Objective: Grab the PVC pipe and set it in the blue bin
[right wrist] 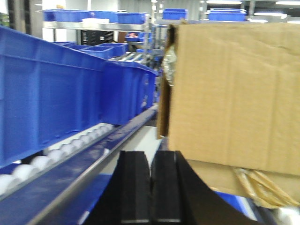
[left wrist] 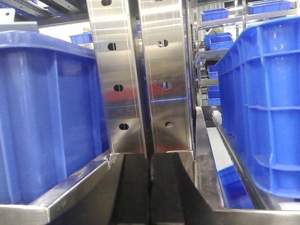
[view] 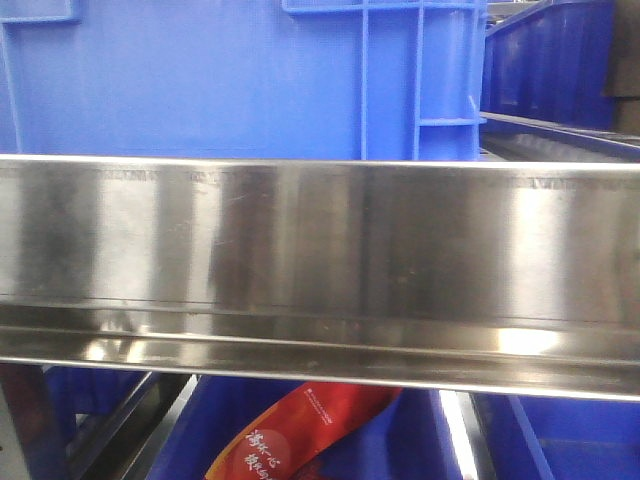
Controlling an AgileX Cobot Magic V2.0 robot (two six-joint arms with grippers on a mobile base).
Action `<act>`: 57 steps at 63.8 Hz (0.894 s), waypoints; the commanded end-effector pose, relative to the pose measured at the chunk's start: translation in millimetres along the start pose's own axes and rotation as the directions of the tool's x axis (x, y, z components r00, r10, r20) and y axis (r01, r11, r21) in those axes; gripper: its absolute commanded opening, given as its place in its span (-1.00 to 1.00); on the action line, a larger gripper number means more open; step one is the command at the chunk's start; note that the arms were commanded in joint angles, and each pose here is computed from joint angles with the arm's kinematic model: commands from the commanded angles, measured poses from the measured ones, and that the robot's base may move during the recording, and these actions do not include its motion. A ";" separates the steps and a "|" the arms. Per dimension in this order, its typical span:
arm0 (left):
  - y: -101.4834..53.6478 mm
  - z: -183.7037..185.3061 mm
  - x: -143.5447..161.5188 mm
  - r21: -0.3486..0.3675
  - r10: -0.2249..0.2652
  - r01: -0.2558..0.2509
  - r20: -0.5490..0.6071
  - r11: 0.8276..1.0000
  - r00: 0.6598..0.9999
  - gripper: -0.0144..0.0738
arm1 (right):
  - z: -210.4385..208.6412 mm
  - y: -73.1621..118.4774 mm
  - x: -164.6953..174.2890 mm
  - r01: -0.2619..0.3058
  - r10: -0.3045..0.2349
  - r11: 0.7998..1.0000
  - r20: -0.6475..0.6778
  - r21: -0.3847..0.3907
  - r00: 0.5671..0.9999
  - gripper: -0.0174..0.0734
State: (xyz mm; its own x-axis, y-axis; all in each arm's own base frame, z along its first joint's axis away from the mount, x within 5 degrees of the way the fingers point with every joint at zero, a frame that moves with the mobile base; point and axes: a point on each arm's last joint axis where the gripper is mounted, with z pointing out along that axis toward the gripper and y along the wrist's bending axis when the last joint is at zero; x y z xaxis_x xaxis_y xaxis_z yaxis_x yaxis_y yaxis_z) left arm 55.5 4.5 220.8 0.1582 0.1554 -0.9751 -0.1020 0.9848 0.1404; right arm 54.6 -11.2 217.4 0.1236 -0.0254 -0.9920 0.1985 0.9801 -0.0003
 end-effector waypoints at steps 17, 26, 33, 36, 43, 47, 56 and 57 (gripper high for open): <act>0.4 -0.5 -2.2 -0.003 -0.012 0.012 0.022 1.000 1.000 -0.92 | -0.3 -4.6 0.5 0.017 -0.017 0.997 0.001 0.081 1.000 -0.99; 0.4 -0.5 -2.2 -0.003 -0.012 0.012 0.022 1.000 1.000 -0.92 | -0.3 -4.4 2.2 0.017 -0.015 0.997 -0.018 0.079 1.000 -0.99; 0.4 -0.5 -2.2 -0.003 -0.012 0.012 0.022 1.000 1.000 -0.92 | -0.3 -4.4 2.4 0.017 -0.015 0.997 -0.020 0.079 1.000 -0.99; 0.4 -0.5 -2.2 -0.003 -0.012 0.012 0.022 1.000 1.000 -0.92 | -0.3 -4.4 2.4 0.017 -0.015 0.997 -0.020 0.079 1.000 -0.99; 0.4 -0.5 -2.2 -0.003 -0.012 0.012 0.022 1.000 1.000 -0.92 | -0.3 -4.3 2.6 0.017 -0.015 0.997 -0.022 0.078 1.000 -0.99; 0.4 -0.5 -2.2 -0.003 -0.012 0.012 0.022 1.000 1.000 -0.92 | -0.3 -4.3 2.6 0.017 -0.015 0.997 -0.022 0.078 1.000 -0.99; 0.4 -0.5 -2.2 -0.003 -0.012 0.012 0.022 1.000 1.000 -0.92 | -0.3 -4.4 2.4 0.017 -0.015 0.997 -0.020 0.079 1.000 -0.99; 0.4 -0.5 -2.2 -0.003 -0.012 0.012 0.022 1.000 1.000 -0.92 | -0.3 -4.4 2.4 0.017 -0.015 0.997 -0.020 0.079 1.000 -0.99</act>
State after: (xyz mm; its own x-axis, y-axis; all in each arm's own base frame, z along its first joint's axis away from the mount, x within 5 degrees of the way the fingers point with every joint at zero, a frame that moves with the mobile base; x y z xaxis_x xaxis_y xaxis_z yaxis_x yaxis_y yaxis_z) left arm 55.5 4.5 220.8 0.1582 0.1554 -0.9751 -0.1020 0.9848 0.1404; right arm 53.9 -15.3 215.2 0.0975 -0.0282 -0.9948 0.2719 0.9623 -0.0007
